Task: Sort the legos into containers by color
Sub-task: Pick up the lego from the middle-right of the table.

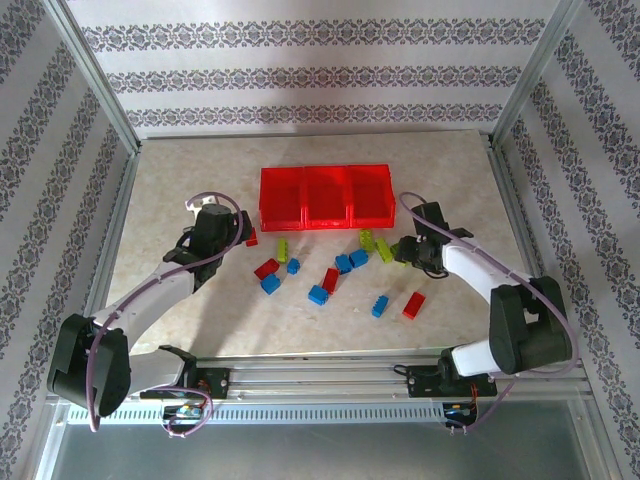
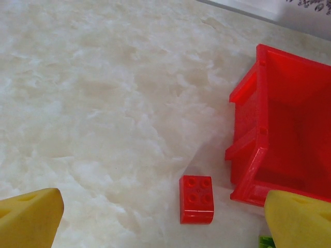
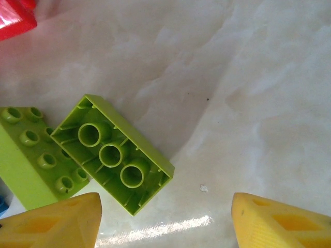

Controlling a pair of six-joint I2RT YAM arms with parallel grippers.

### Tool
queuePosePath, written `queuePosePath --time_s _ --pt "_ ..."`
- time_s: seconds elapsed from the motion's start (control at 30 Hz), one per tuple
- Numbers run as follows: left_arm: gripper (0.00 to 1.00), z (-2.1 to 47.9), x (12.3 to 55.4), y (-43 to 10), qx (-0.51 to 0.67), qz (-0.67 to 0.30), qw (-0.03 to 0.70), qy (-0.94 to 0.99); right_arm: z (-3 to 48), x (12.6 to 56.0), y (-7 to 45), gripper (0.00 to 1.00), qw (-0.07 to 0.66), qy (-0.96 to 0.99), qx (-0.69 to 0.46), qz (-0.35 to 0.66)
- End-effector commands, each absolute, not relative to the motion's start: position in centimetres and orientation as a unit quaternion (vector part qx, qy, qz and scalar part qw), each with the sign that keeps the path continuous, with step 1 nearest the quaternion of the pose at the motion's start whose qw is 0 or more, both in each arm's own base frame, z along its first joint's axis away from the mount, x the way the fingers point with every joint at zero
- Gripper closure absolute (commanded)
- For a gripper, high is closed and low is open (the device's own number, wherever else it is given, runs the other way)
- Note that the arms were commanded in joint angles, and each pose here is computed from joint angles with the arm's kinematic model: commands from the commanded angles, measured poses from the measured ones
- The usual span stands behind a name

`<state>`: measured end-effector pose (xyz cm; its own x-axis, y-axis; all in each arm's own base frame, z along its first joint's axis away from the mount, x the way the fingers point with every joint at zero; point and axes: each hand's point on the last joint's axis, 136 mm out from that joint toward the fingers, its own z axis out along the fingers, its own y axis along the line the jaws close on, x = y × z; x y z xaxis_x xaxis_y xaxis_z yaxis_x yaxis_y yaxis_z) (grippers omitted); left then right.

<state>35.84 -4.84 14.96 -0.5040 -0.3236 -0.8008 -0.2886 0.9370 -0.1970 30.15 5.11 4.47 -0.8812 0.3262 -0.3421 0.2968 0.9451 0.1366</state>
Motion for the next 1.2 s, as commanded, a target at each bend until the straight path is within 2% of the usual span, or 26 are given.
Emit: queuePosePath --time_s 0.0,0.7,1.17 --pt "0.00 16.0 36.6 -4.2 -0.199 -0.021 0.486 0.851 4.2 30.4 5.6 0.33 0.166 0.974 0.149 0.046" --pt "0.00 15.3 36.0 -3.4 -0.210 -0.013 0.473 0.856 2.8 33.9 6.2 0.34 0.153 0.976 0.152 0.040" --pt "0.00 15.5 36.0 -3.1 -0.215 -0.011 0.473 0.854 2.1 32.4 4.7 0.52 0.135 0.975 0.173 0.023"
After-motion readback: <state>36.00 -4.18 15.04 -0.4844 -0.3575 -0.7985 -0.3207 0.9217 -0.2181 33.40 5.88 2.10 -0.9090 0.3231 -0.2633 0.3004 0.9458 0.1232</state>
